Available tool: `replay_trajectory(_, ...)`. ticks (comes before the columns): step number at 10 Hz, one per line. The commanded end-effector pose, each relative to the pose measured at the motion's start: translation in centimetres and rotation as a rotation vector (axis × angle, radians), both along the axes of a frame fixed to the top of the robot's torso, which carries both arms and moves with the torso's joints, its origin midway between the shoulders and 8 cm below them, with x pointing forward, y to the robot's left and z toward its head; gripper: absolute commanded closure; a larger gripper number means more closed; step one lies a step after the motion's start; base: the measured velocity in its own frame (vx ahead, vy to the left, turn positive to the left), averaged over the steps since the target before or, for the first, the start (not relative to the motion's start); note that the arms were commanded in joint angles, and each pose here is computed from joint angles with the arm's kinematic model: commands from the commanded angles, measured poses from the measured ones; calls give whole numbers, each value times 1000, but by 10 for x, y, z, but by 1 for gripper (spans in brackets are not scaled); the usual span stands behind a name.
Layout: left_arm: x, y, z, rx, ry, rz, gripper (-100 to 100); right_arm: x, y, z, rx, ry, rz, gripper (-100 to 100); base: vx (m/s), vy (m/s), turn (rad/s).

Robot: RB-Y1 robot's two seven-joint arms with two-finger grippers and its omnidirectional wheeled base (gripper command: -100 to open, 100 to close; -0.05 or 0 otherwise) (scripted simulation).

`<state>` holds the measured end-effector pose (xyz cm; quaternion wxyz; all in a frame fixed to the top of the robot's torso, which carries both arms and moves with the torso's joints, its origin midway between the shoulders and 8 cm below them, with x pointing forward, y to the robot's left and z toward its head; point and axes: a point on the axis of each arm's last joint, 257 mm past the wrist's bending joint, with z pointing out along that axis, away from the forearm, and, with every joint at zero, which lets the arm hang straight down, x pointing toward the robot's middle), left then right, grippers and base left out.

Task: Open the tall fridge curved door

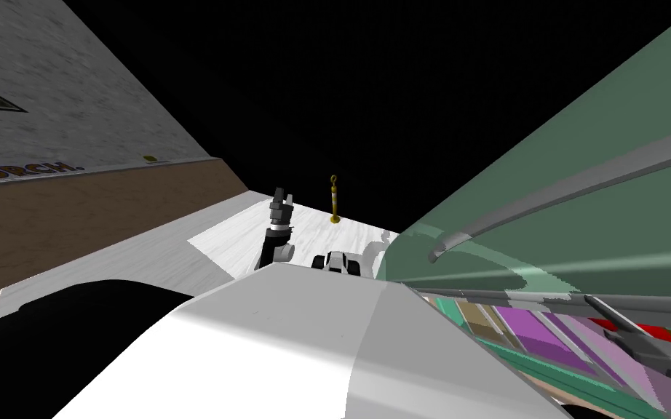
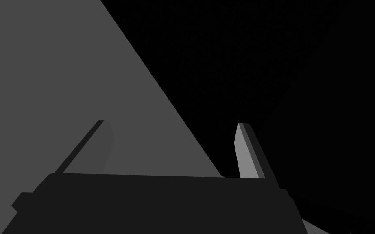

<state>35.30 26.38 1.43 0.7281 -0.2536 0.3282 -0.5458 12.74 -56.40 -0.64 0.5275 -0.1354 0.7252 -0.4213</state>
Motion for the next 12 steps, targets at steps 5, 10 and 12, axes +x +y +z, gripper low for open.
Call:
replay_trajectory(5,0,0,0,0,0,0,0,-44,-45,3,-12,-11,-166,100,295,266,-4)
replay_trajectory(10,0,0,0,0,0,0,0,-89,-79,4,-18,-23,-312,100,325,252,8)
replay_trajectory(12,0,0,0,0,0,0,0,-96,-83,1,-11,-25,-330,100,197,152,3)
